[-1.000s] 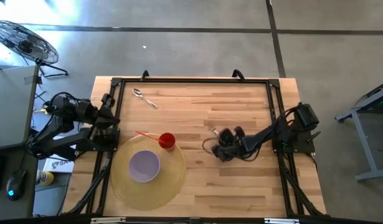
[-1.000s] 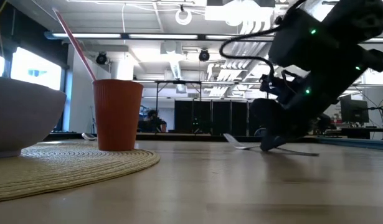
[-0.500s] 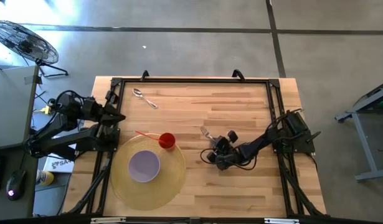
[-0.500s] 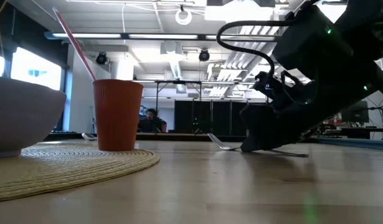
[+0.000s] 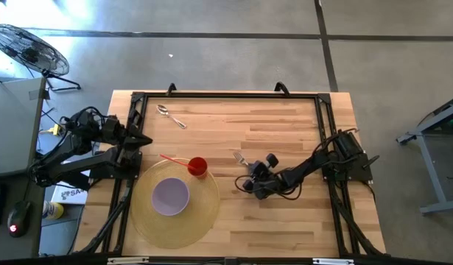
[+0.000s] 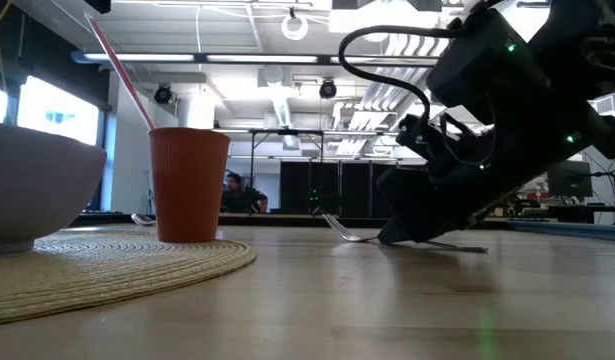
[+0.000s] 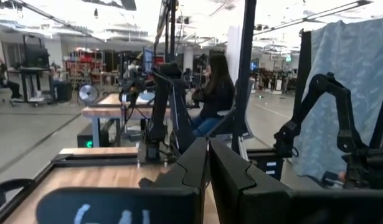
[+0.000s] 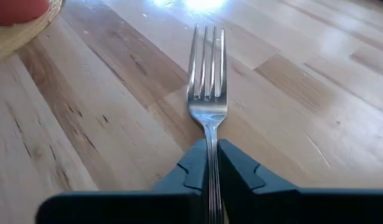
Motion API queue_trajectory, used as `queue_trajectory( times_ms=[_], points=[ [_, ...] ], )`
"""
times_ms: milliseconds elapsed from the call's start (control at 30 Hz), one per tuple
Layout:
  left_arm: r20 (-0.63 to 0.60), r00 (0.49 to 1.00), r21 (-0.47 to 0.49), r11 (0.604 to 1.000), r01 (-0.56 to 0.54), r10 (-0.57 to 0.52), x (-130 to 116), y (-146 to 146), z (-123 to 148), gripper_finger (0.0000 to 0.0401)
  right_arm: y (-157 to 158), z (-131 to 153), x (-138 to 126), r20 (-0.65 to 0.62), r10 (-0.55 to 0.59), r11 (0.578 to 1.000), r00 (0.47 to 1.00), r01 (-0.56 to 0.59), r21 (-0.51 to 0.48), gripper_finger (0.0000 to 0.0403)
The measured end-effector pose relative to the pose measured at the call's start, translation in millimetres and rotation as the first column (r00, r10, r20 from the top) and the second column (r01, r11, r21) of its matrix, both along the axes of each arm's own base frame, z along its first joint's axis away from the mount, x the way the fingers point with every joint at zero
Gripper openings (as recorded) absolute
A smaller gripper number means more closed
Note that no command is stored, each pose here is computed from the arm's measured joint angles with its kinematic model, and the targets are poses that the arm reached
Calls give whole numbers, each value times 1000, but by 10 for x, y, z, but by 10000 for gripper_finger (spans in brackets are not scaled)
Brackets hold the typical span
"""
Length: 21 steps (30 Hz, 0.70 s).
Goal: Pick & Place Utensil
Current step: Put the silver fork into the purple bowl on the brown mat
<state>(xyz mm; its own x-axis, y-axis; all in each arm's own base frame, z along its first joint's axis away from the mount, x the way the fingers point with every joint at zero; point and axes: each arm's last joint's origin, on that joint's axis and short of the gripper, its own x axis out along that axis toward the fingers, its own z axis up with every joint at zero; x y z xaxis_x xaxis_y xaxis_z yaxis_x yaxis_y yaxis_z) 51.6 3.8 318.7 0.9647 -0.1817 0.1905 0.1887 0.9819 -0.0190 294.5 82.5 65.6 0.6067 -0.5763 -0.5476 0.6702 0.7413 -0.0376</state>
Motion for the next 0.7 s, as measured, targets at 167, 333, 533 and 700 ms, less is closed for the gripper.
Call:
queue_trajectory(
  times_ms=[167, 333, 533, 700],
  points=[
    [5, 999, -10, 999, -37, 37, -4, 9, 2, 12, 97, 109, 130, -21, 51, 998, 998, -51, -22, 20],
    [15, 999, 1, 999, 45, -45, -12, -16, 19, 3, 262, 395, 323, -59, 82, 994, 995, -86, -62, 19],
    [69, 991, 27, 993, 114, -116, -34, -41, 80, 1, 482, 767, 498, -41, 35, 980, 999, -42, -194, 15],
    [104, 982, 60, 986, 153, -159, -51, -58, 119, 1, 656, 1016, 563, 31, 2, 948, 1000, 8, -317, 21]
  ],
)
